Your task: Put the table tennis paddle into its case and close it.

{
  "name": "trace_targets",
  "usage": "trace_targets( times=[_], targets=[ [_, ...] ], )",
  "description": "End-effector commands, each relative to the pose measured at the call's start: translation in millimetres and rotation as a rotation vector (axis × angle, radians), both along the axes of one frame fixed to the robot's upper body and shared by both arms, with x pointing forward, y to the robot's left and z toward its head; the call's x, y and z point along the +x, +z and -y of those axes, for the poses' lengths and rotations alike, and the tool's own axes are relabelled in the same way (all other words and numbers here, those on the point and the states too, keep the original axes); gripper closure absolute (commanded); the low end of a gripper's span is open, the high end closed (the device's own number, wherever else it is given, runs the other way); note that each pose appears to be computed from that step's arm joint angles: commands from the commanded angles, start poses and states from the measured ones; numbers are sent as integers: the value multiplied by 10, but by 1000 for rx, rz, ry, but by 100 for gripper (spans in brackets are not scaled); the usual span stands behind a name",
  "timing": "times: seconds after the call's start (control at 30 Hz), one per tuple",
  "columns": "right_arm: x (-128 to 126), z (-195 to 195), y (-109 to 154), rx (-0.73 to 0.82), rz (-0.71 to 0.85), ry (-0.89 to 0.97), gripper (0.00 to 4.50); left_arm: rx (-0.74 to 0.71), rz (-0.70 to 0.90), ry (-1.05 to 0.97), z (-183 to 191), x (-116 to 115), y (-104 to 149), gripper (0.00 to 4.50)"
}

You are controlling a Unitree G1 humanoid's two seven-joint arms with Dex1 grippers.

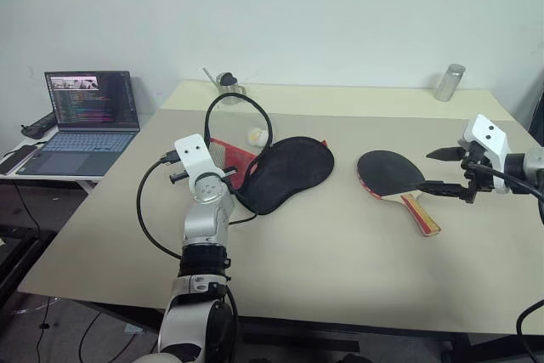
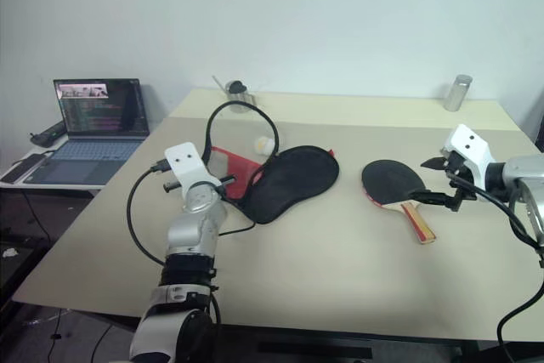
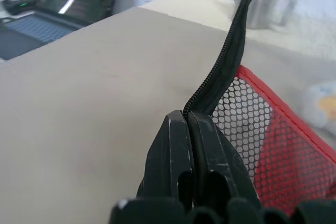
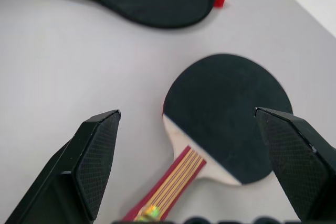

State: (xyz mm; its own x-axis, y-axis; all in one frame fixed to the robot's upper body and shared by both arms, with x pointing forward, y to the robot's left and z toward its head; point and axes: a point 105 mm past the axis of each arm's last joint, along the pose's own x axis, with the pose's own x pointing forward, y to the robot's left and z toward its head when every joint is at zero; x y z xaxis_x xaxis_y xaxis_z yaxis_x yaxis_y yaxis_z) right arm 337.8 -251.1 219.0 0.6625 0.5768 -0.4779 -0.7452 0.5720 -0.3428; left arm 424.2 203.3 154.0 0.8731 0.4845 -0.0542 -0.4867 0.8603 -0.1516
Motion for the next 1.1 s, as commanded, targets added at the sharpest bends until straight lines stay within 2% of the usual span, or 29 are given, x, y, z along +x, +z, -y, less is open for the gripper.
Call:
trace_targets(
  times=[0.03, 0.33, 0.57, 0.87, 1.1],
  targets=[
    [-65, 37, 232, -2, 68, 1, 0, -9, 69, 66, 42, 10, 184, 448],
    [-71, 52, 257, -10, 74, -3, 0, -219, 9, 215, 229, 62, -16, 448],
    [-72, 35, 260, -11, 78, 3, 0, -315, -21, 204, 470, 128, -87, 448],
    [-86, 35, 272, -19, 79, 10, 0, -339, 32, 64, 942, 222, 136, 448],
    [-90, 29, 265, -20, 80, 11, 0, -331, 42, -30, 1201, 221, 189, 448]
  ],
)
